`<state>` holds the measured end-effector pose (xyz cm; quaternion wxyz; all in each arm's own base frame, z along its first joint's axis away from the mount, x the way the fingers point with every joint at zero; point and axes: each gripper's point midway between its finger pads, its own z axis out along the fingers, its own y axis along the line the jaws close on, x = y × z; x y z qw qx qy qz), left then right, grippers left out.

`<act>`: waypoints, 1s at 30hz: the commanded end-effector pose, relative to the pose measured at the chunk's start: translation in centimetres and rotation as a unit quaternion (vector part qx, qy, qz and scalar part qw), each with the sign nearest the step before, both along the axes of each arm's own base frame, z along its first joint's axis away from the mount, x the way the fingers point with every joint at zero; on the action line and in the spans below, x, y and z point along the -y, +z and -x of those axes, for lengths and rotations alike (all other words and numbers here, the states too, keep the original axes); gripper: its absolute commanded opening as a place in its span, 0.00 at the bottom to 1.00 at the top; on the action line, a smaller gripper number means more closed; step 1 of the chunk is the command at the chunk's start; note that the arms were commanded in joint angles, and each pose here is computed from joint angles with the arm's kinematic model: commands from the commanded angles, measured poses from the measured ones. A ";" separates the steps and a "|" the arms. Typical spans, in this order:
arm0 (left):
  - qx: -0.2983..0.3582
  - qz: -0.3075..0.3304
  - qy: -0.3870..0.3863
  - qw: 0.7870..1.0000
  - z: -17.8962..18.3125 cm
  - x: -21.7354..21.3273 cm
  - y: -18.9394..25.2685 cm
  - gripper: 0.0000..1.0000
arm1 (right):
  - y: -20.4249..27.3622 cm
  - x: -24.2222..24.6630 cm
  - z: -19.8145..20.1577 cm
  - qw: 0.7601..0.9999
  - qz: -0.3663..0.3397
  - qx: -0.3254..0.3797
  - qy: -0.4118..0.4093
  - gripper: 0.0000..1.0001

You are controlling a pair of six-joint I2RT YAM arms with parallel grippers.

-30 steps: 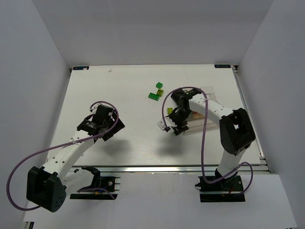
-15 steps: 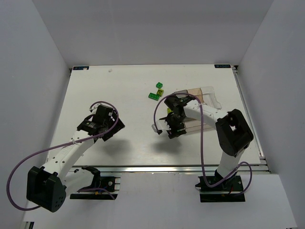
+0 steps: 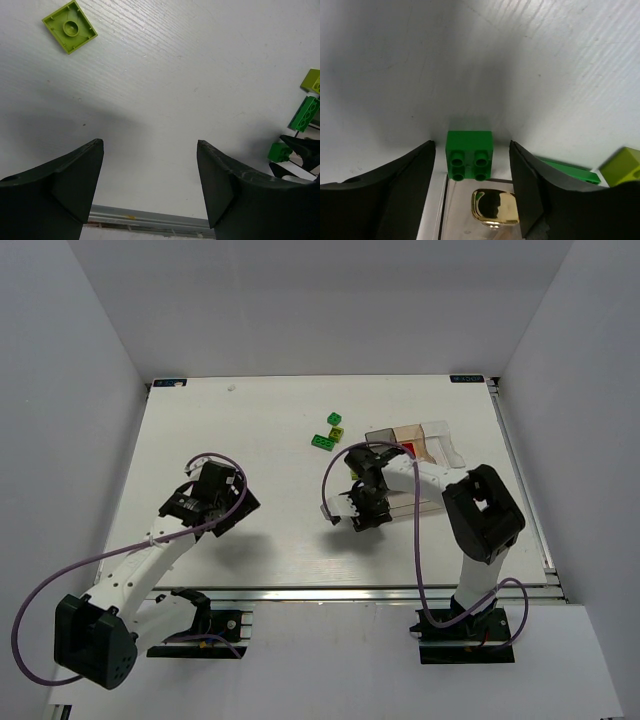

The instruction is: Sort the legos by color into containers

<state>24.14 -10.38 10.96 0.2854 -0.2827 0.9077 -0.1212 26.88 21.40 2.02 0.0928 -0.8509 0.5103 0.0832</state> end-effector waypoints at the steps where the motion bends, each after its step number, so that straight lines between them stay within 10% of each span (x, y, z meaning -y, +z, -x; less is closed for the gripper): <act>1: 0.005 -0.005 0.008 1.000 0.4 -0.6 0.1 0.85 | -0.7 0.1 0.2 1.000 0.010 0.001 0.004 0.65; 9: 0.006 -0.005 0.012 1.000 0.7 -0.8 0.3 0.85 | 2.7 -2.4 1.1 0.998 -0.039 -0.048 0.009 0.12; 15: 0.004 -0.008 0.020 1.000 0.6 -0.9 0.2 0.85 | 12.6 -7.9 1.9 0.962 -0.200 -0.159 -0.095 0.00; 23: -0.011 -0.024 0.032 0.999 0.8 -1.5 -0.4 0.87 | 15.4 2.0 -9.9 0.795 -0.263 -0.114 -0.535 0.00; 30: -0.022 -0.033 0.044 0.998 0.3 -1.7 -1.0 0.92 | 15.9 13.6 -15.2 0.668 -0.280 -0.047 -0.688 0.00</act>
